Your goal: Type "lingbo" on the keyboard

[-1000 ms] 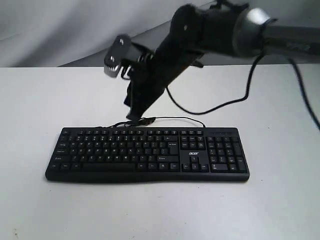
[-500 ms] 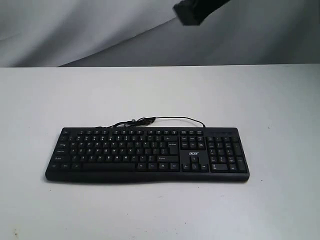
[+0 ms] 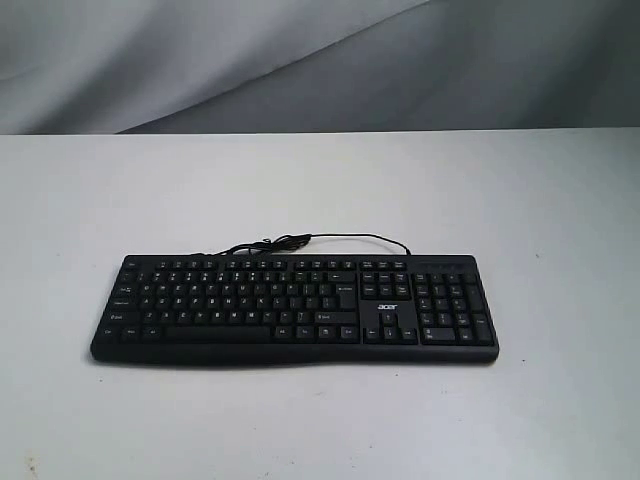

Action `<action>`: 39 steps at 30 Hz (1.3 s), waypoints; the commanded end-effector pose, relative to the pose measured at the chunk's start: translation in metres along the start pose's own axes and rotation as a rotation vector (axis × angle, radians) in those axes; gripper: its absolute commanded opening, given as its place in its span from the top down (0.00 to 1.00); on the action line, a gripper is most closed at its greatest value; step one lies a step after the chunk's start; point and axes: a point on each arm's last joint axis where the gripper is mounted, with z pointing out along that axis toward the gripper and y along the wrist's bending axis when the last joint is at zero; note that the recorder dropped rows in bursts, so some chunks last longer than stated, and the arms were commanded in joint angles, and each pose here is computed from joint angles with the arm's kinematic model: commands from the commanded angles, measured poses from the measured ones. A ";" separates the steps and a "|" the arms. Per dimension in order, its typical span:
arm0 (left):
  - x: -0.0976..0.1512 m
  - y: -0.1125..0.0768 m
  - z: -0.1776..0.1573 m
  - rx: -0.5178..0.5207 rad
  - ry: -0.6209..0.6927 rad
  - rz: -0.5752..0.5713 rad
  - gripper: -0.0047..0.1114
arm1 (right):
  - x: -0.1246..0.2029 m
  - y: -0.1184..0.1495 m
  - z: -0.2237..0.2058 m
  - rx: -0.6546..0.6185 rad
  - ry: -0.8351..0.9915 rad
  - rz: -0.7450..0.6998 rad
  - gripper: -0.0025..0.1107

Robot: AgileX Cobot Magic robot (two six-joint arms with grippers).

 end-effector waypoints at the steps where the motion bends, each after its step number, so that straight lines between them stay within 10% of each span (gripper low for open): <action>1: 0.001 0.000 0.000 0.001 -0.003 -0.012 0.96 | -0.011 -0.006 -0.028 0.065 -0.049 0.082 0.98; 16: 0.001 0.000 0.000 0.001 -0.003 -0.012 0.96 | 0.136 0.016 -0.110 0.594 0.236 0.106 0.98; 39: 0.001 0.000 0.000 0.001 -0.003 -0.012 0.96 | 0.254 0.063 -0.138 0.628 0.390 0.273 0.98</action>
